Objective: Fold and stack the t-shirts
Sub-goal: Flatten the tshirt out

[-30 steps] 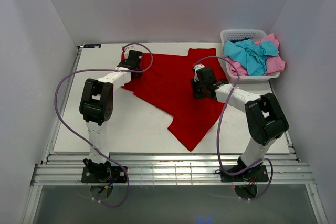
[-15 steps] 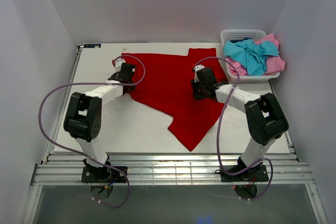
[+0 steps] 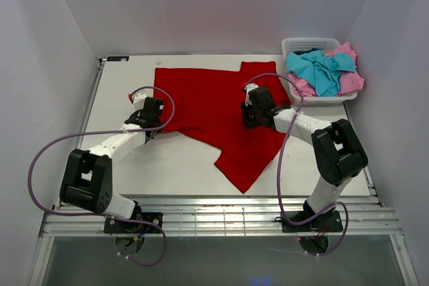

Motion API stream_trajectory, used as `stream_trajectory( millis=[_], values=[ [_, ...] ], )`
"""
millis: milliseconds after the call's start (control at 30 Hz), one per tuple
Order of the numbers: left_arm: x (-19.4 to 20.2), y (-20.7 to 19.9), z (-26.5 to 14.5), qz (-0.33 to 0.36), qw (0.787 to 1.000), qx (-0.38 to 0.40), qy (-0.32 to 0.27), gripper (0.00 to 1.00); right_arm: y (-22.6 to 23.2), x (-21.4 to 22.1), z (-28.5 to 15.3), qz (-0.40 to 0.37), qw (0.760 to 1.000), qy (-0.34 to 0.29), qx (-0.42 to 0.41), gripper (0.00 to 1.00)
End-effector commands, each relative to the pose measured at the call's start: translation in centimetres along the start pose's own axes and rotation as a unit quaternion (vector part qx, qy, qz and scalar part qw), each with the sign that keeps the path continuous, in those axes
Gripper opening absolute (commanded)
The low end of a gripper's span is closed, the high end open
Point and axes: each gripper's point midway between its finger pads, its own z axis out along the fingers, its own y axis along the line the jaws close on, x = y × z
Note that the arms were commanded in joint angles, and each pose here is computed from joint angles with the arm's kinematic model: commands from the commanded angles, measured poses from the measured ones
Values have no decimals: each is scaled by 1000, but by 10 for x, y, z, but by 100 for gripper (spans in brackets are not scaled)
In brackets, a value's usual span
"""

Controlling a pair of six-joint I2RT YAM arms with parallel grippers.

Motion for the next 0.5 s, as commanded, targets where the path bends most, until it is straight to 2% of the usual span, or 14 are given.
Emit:
stream_trajectory(
  millis=[0, 233, 467],
  values=[
    [7, 14, -6, -12, 1000, -24, 4, 0, 8, -9, -7, 0, 1000, -24, -12, 33],
    [32, 28, -22, -18, 999, -18, 40, 0, 5, -8, -11, -3, 1000, -24, -2, 33],
    [48, 39, -47, -44, 998, 8, 49, 0, 4, -13, -13, -3, 1000, -23, 2, 33]
  ],
)
